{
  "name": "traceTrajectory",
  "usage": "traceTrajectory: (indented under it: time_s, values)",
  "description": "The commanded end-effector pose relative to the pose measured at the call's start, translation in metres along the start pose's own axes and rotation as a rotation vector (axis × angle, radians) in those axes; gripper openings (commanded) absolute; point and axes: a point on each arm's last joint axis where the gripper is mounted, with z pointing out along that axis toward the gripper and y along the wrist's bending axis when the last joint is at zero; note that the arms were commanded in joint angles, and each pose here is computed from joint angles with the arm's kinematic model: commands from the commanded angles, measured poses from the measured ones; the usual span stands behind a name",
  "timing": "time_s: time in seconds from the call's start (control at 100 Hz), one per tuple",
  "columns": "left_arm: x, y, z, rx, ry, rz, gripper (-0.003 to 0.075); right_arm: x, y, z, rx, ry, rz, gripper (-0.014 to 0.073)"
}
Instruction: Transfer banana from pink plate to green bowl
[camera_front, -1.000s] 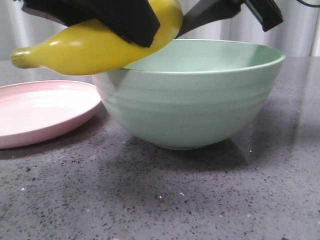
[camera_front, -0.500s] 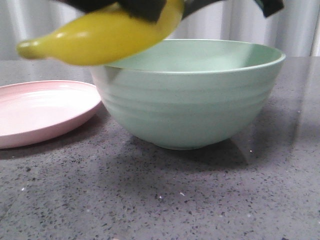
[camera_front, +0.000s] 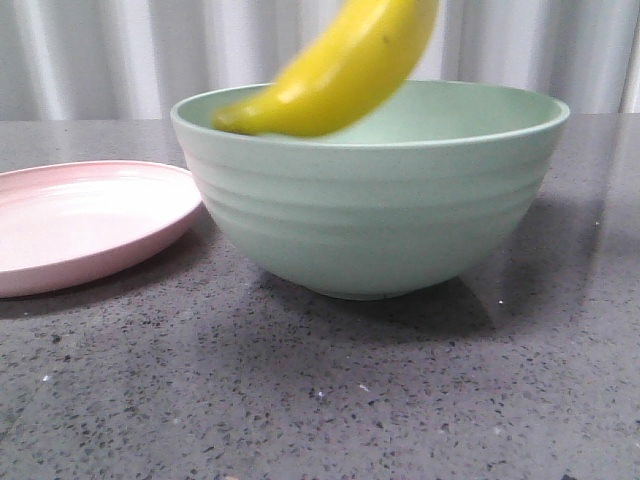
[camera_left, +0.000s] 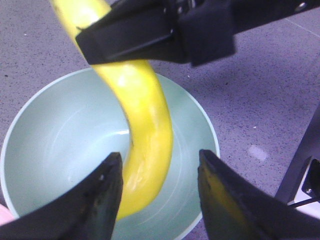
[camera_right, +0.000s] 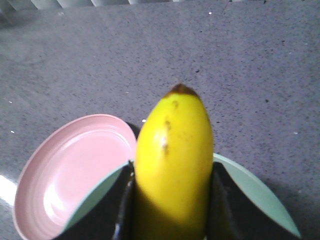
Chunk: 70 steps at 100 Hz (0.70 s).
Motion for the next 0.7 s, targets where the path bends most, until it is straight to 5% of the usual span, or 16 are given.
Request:
traceTrajectory:
  time_s: [0.0, 0.19, 0.45, 0.69]
  values:
    - [-0.017, -0.005, -0.015, 0.019, -0.128, 0.003, 0.0318, -0.015, 0.0, -0.006, 0.02, -0.104, -0.06, -0.0071]
    - [-0.018, -0.005, -0.015, 0.019, -0.133, 0.003, 0.0318, -0.005, -0.005, 0.013, 0.031, -0.022, -0.053, -0.0048]
    - [-0.018, -0.005, -0.015, 0.019, -0.133, 0.003, 0.0318, 0.0, -0.007, 0.021, 0.036, 0.017, -0.05, 0.0385]
    - [-0.018, -0.005, -0.015, 0.019, -0.135, 0.003, 0.0318, 0.0, -0.007, 0.021, 0.037, 0.017, -0.054, 0.0398]
